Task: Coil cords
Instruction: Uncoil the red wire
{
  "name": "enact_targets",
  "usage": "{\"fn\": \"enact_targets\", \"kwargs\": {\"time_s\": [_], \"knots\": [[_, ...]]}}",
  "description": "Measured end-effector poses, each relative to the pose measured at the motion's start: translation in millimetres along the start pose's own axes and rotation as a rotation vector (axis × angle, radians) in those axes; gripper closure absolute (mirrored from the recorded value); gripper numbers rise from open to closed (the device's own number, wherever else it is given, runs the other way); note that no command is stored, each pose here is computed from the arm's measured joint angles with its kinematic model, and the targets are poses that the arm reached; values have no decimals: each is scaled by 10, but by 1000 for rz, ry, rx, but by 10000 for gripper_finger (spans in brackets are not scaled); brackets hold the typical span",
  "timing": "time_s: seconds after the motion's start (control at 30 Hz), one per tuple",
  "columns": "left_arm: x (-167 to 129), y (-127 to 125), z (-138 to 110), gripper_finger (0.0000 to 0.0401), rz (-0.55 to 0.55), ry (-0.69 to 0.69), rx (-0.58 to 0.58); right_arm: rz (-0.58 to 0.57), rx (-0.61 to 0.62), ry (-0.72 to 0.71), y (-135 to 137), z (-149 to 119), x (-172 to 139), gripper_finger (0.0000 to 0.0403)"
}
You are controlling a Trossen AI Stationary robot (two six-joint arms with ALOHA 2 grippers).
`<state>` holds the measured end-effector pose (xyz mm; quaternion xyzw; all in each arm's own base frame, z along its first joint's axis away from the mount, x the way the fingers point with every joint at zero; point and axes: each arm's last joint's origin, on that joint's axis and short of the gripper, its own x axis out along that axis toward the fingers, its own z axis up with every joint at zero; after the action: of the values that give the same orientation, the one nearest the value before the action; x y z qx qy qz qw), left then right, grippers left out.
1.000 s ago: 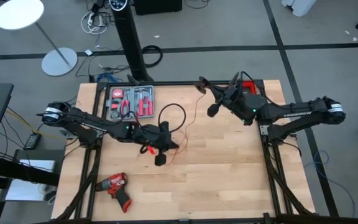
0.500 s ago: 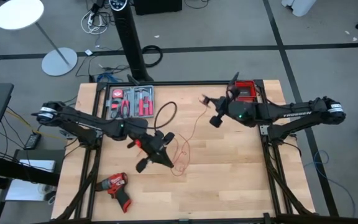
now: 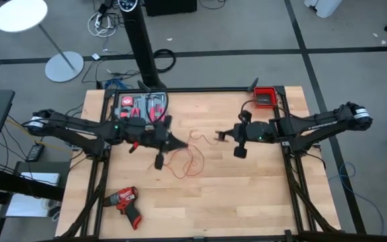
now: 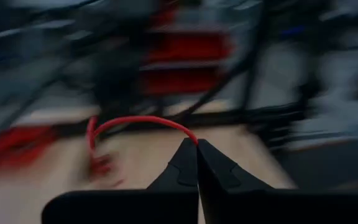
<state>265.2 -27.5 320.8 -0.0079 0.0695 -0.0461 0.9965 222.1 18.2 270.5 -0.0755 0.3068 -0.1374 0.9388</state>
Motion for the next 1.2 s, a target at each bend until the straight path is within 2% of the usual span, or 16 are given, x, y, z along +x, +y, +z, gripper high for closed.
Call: {"fn": "enact_targets", "kwargs": {"time_s": [0.17, 0.33, 0.4, 0.57, 0.67, 0.8, 0.93, 1.0, 1.1, 1.2], "knots": [[-72, 85, -176, 401, 284, 197, 25, 100, -206, 6, 185, -37, -78, 403], [-82, 115, -322, 401, 390, 329, 29, 29, -459, -20, 307, -46, -158, 403], [-73, 117, -342, 401, 396, 340, 18, -3, -511, -55, 341, -16, -182, 403], [-28, 112, -392, 401, 397, 364, 18, -29, -528, -219, 377, 147, -250, 403], [3, 107, -432, 401, 385, 384, 4, -76, -639, -265, 401, 196, -285, 403], [63, 91, -491, 401, 332, 409, -29, -184, -760, -257, 401, 225, -293, 403], [148, 67, -568, 401, 251, 442, -59, -281, -775, -248, 358, 267, -299, 403], [187, 55, -603, 401, 209, 455, -66, -295, -792, -246, 348, 275, -297, 403], [225, 53, -629, 397, 205, 457, -64, -301, -798, -245, 338, 280, -293, 403], [227, 54, -631, 370, 203, 460, -38, -300, -775, -246, 332, 281, -289, 403]]}}
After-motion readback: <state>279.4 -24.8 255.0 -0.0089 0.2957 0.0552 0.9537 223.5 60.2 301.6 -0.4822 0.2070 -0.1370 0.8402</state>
